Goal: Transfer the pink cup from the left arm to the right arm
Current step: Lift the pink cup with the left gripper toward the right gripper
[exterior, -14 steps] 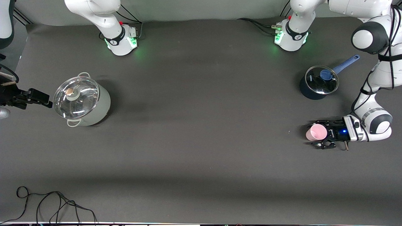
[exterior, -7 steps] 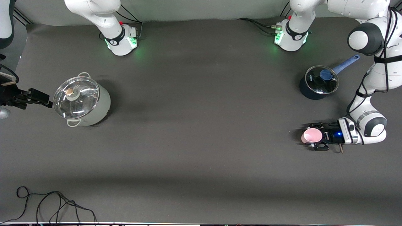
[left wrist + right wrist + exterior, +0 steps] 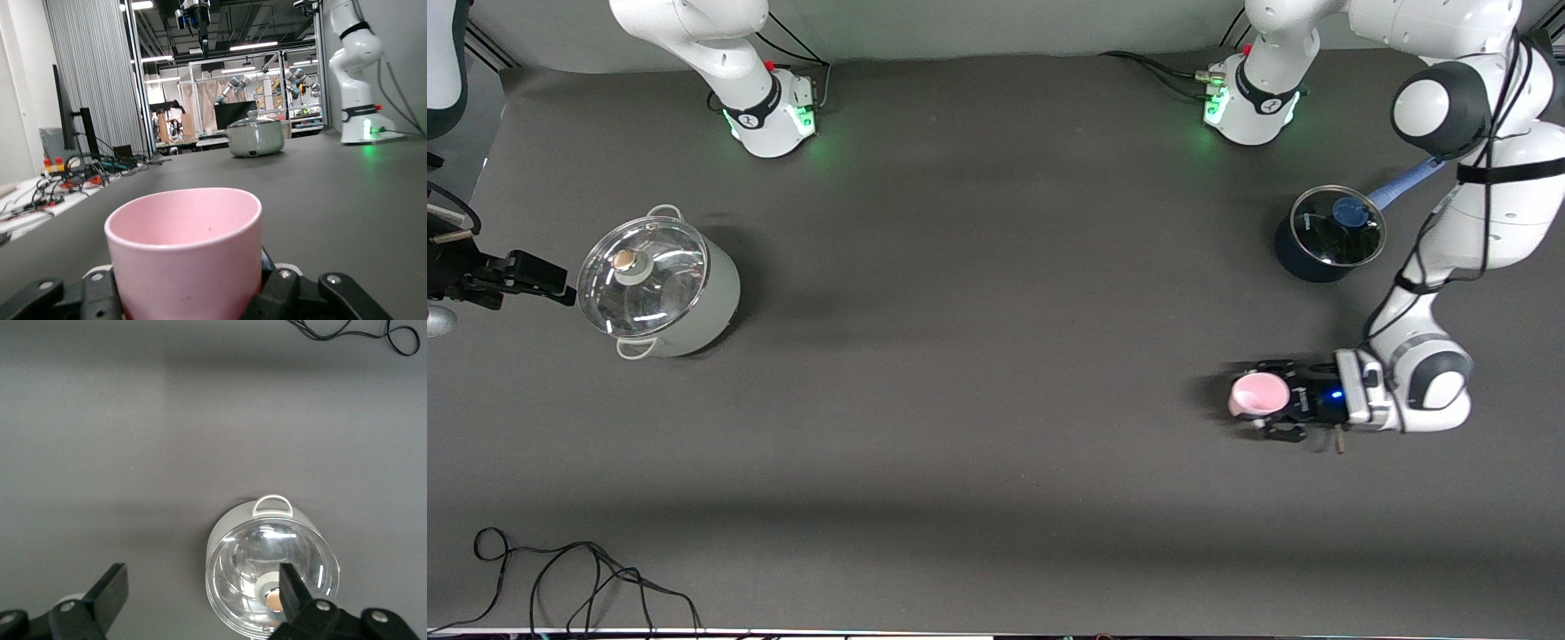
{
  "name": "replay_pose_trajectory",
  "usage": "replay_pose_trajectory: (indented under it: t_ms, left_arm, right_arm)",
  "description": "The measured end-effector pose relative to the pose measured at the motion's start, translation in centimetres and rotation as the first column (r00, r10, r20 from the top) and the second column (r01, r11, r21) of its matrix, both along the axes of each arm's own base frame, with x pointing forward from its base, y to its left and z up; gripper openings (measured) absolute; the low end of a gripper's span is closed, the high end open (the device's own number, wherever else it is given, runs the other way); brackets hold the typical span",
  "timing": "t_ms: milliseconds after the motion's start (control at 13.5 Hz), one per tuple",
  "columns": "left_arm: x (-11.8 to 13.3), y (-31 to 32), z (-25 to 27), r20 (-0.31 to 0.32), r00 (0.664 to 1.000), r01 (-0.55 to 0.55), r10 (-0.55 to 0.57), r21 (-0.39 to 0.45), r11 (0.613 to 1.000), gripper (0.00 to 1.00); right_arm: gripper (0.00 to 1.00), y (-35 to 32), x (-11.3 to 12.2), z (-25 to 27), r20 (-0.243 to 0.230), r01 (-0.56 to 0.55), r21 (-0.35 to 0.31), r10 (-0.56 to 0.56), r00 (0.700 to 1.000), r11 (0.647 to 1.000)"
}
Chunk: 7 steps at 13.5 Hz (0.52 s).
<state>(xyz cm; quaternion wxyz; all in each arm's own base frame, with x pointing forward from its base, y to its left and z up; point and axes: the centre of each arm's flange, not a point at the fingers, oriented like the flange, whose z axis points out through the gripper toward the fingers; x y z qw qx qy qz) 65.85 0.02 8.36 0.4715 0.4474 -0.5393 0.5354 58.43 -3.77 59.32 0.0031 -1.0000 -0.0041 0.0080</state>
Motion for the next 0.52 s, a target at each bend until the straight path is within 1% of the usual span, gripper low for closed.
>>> replay_pose_trajectory:
  t_ms: [74, 148, 222, 296, 370, 444, 518]
  left_arm:
    - [0.9, -3.0, 0.5, 0.007, 1.000, -0.021, 0.021, -0.010, 1.000, 0.66]
    - [1.7, -6.2, 1.1, 0.007, 0.999, -0.051, 0.051, -0.021, 0.998, 0.66]
    - [2.3, -9.7, 1.6, 0.000, 0.996, -0.090, 0.090, -0.032, 0.995, 0.66]
    - [2.8, -13.3, 2.0, -0.014, 0.992, -0.130, 0.129, -0.034, 0.991, 0.66]
    - [2.9, -16.9, 2.4, -0.030, 0.986, -0.163, 0.163, -0.025, 0.986, 0.66]
    - [2.8, -20.3, 2.9, -0.045, 0.980, -0.193, 0.192, -0.008, 0.981, 0.66]
    - [2.6, -23.2, 3.5, -0.057, 0.974, -0.219, 0.219, 0.008, 0.976, 0.66]
  right_arm:
    - [1.00, 0.0, 0.0, 0.0, 0.000, 0.012, 0.000, -0.012, 1.000, 1.000]
    - [1.00, 0.0, 0.0, 0.0, 0.000, 0.051, -0.001, -0.051, 0.999, 0.999]
    - [1.00, 0.0, 0.0, 0.1, 0.001, 0.125, -0.002, -0.125, 0.992, 0.992]
    - [1.00, 0.1, -0.1, 0.2, 0.003, 0.219, -0.003, -0.219, 0.976, 0.976]
    - [1.00, 0.2, -0.2, 0.5, 0.005, 0.311, 0.001, -0.311, 0.950, 0.950]
    - [1.00, 0.4, -0.4, 0.7, -0.004, 0.389, 0.008, -0.389, 0.921, 0.921]
    - [1.00, 1.0, -0.8, 0.9, -0.028, 0.450, 0.011, -0.449, 0.893, 0.893]
